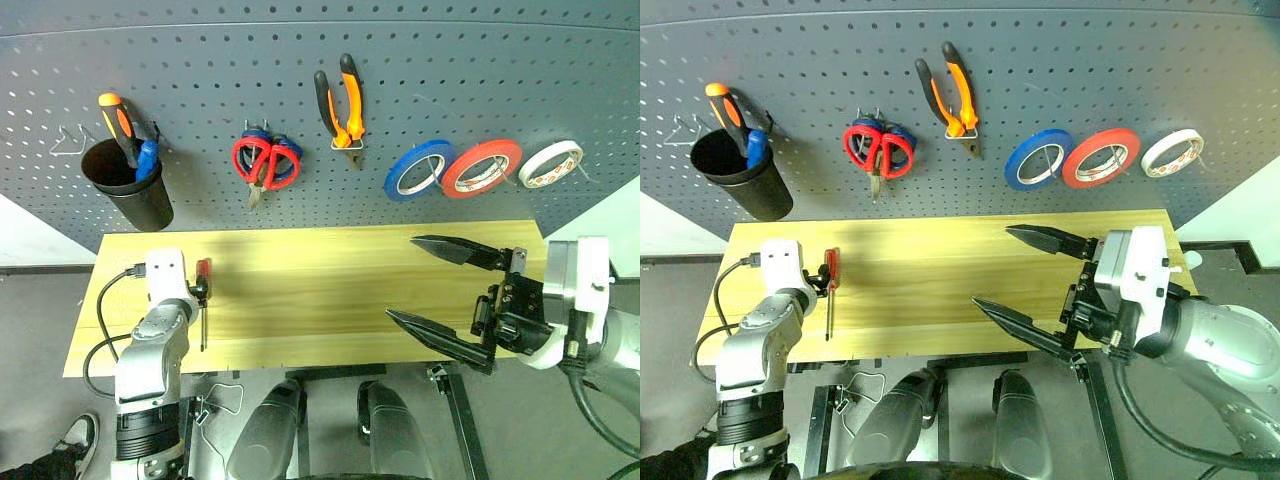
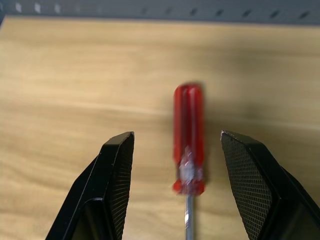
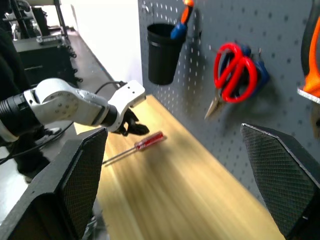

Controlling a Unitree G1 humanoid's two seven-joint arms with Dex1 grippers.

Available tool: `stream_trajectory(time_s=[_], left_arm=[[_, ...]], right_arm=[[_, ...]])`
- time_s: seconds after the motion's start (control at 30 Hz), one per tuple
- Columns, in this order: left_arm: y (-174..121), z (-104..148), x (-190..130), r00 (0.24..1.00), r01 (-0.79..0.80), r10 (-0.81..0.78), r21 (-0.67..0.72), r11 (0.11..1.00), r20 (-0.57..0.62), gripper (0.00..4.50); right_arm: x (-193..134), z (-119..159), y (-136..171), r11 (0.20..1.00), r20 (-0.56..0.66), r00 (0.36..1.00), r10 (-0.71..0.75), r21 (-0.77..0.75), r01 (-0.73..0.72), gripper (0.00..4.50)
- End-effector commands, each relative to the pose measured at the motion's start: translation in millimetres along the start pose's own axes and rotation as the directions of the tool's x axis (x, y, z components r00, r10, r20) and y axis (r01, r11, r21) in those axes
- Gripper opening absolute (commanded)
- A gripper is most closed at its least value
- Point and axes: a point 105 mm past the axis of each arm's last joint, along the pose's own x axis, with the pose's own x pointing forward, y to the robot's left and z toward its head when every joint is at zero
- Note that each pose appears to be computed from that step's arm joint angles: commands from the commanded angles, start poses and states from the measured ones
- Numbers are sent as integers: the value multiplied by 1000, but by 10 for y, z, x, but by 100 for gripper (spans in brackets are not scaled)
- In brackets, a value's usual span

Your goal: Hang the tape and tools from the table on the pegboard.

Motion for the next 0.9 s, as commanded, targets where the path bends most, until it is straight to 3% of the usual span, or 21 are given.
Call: stream_trajectory(time_s=[0.03, 0.47, 0.9], left_arm=[[112, 8, 4, 999, -31, 31, -12, 999, 7, 287], [-134, -47, -62, 999, 43, -44, -48, 998, -9, 287], [-14, 15, -7, 1000, -5, 5, -59, 998, 3, 287]], right_arm=[[-18, 85, 38, 999, 5, 999, 35, 5, -35, 450], [-72, 148, 65, 994, -50, 995, 89, 70, -85, 450], [-99, 140, 81, 990, -75, 992, 102, 101, -94, 450]])
